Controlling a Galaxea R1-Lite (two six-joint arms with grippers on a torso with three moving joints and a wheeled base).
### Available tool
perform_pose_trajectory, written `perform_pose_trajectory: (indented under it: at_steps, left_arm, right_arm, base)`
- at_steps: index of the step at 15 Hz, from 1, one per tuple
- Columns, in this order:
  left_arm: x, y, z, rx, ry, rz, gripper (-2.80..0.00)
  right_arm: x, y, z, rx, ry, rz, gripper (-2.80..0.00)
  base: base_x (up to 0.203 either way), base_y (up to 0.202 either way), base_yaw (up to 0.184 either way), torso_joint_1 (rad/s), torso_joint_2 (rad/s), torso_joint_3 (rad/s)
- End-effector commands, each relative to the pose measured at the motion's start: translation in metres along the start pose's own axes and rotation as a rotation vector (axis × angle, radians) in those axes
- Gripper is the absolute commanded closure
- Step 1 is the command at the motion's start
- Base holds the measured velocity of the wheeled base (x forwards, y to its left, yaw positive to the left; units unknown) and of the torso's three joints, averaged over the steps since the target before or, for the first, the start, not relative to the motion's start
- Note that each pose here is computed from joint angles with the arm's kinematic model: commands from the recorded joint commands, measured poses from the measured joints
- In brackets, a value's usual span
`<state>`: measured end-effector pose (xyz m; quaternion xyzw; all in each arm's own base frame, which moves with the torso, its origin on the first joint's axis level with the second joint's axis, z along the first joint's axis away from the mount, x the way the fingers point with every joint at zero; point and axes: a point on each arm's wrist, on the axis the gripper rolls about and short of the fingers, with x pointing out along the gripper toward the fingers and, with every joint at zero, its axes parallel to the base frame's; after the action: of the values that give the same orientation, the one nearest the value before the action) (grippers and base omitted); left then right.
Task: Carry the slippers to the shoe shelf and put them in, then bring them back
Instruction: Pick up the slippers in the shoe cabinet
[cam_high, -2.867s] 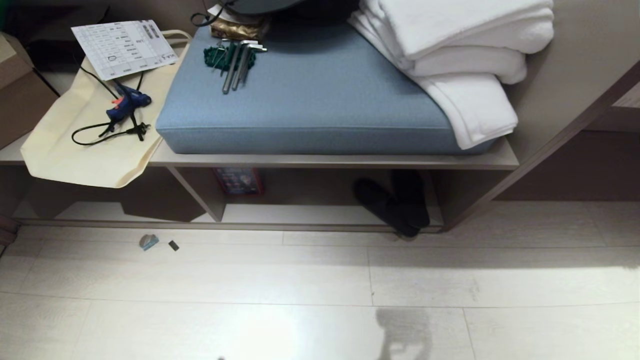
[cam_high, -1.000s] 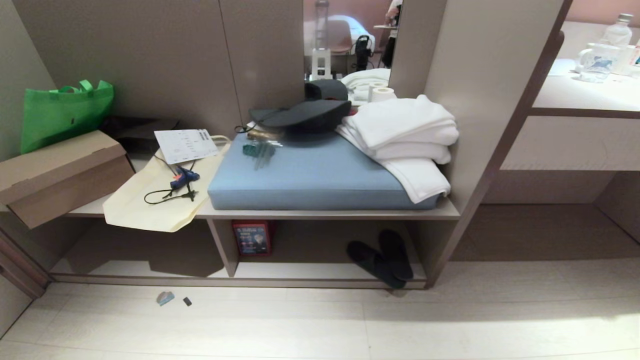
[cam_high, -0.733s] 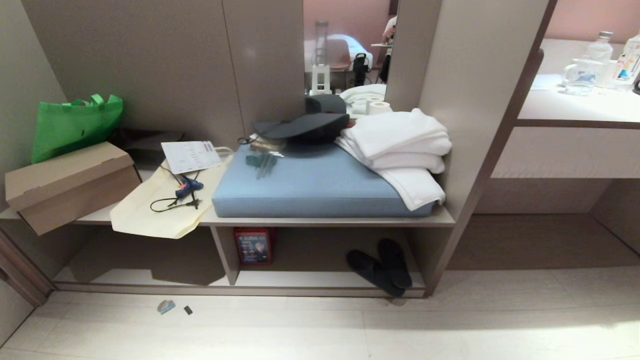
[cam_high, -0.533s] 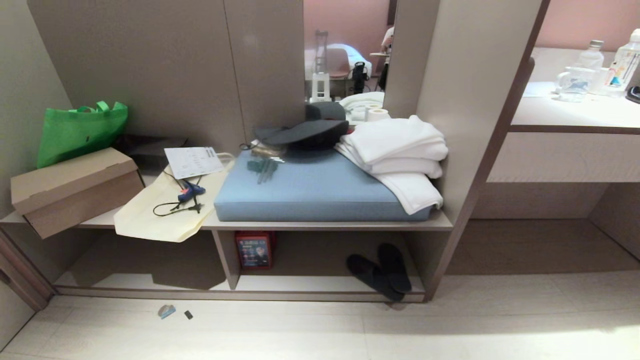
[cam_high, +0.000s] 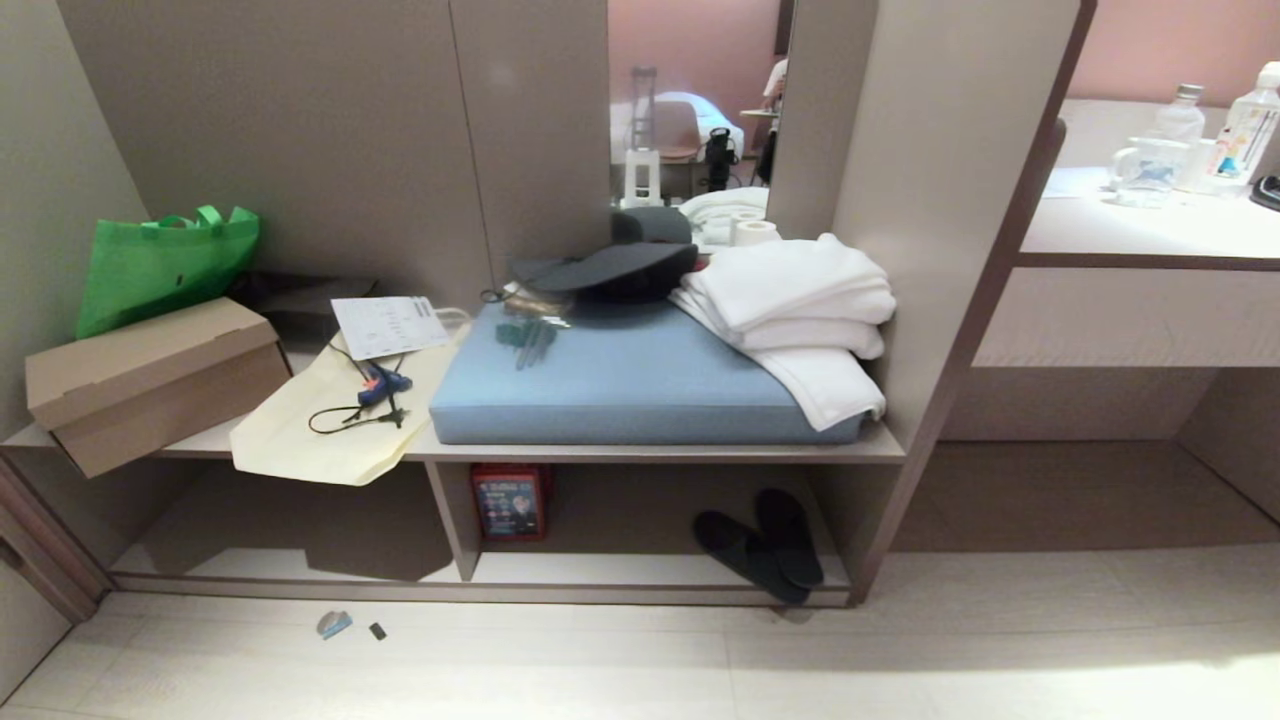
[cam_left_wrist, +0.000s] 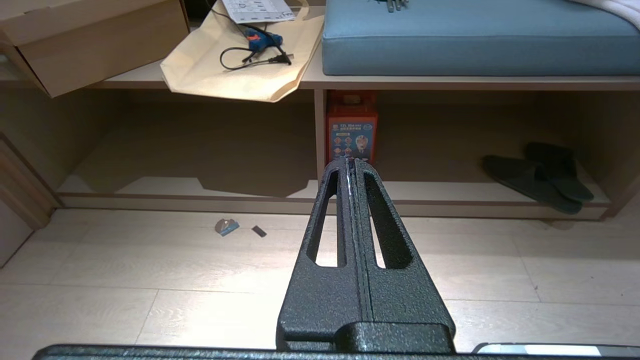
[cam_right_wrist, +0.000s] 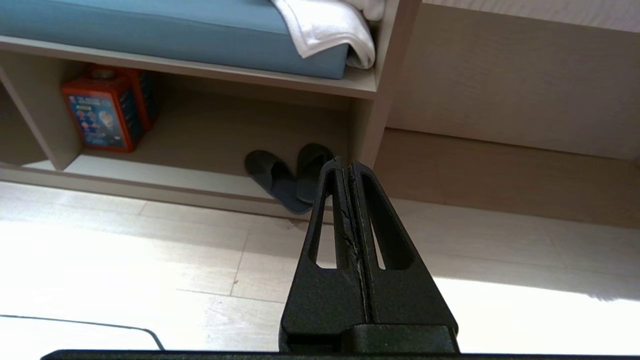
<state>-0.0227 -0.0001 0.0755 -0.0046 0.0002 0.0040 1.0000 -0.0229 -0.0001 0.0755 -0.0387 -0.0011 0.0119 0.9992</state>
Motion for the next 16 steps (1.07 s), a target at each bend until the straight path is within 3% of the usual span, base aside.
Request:
perform_pose_trajectory:
  at_steps: [1,8,16]
  left_arm:
    - [0.0001,0.0,0.0,0.0,0.001,0.001,0.0]
    - [0.0001,0.0,0.0,0.0,0.001,0.001,0.0]
    - [0.0001,0.0,0.0,0.003,0.001,0.001,0.0]
  right_arm:
    - [0.0001,0.0,0.0,-0.001,0.001,0.001,0.0]
    - [0.0001,0.0,0.0,-0.004,0.001,0.001,0.0]
    - [0.0001,0.0,0.0,-0.001,0.001,0.001,0.0]
  base:
    - [0.0,0.0,0.0,0.0,0.0,0.0]
    - [0.001,-0.124,0.004,0.001,0.0,0.003]
    - [0.0,0.0,0.0,0.0,0.0,0.0]
